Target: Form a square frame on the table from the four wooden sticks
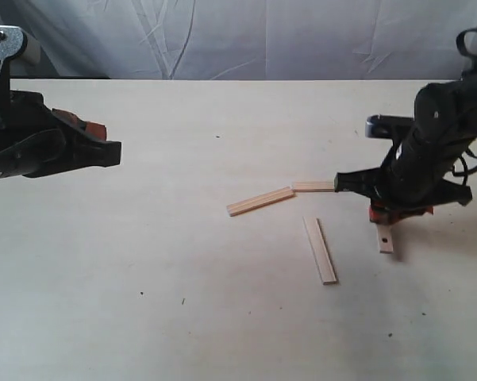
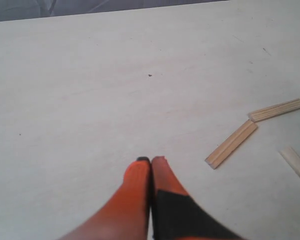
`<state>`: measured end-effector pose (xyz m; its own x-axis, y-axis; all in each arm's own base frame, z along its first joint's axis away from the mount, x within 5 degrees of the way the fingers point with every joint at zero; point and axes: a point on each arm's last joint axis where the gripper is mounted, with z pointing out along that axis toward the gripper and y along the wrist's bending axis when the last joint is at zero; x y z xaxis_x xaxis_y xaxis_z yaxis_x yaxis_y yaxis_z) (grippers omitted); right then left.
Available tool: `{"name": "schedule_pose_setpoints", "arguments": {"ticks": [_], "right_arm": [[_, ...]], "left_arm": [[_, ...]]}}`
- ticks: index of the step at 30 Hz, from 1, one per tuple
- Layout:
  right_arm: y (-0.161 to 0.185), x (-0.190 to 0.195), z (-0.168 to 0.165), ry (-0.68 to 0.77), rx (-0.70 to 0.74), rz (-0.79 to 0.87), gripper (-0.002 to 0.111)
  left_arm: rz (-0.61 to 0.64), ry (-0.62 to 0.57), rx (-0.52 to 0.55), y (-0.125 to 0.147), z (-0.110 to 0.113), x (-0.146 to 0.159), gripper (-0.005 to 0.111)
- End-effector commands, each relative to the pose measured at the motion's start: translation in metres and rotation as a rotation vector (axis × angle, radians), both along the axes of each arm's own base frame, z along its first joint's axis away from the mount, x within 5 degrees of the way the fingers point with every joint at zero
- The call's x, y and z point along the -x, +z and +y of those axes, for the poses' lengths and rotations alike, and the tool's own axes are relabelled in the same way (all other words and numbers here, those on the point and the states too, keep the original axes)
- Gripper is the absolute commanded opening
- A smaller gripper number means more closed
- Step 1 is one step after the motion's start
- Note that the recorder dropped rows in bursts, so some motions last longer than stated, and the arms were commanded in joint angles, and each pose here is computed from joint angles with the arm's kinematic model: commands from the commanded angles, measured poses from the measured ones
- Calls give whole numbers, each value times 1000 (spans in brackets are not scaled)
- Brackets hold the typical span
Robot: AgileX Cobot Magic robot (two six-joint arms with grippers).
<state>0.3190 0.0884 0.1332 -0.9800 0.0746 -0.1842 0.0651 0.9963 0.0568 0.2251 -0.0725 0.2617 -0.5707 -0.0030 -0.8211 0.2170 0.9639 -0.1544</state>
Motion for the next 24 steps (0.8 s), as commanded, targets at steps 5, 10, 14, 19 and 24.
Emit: {"name": "schedule_pose_setpoints", "arguments": {"ticks": [5, 10, 14, 19, 24], "right_arm": [[32, -29, 8, 196, 3, -126, 0], [5, -33, 9, 229, 21, -74, 0], [-12, -36, 11, 205, 4, -60, 2], [-15, -40, 13, 192, -12, -92, 12], [-15, -40, 13, 192, -12, -94, 19]], "left_arm": [[-24, 4, 23, 4, -1, 0, 0], [-24, 4, 23, 4, -1, 0, 0], [-24, 4, 23, 4, -1, 0, 0], [-24, 4, 23, 4, -1, 0, 0], [-24, 4, 23, 4, -1, 0, 0]]}}
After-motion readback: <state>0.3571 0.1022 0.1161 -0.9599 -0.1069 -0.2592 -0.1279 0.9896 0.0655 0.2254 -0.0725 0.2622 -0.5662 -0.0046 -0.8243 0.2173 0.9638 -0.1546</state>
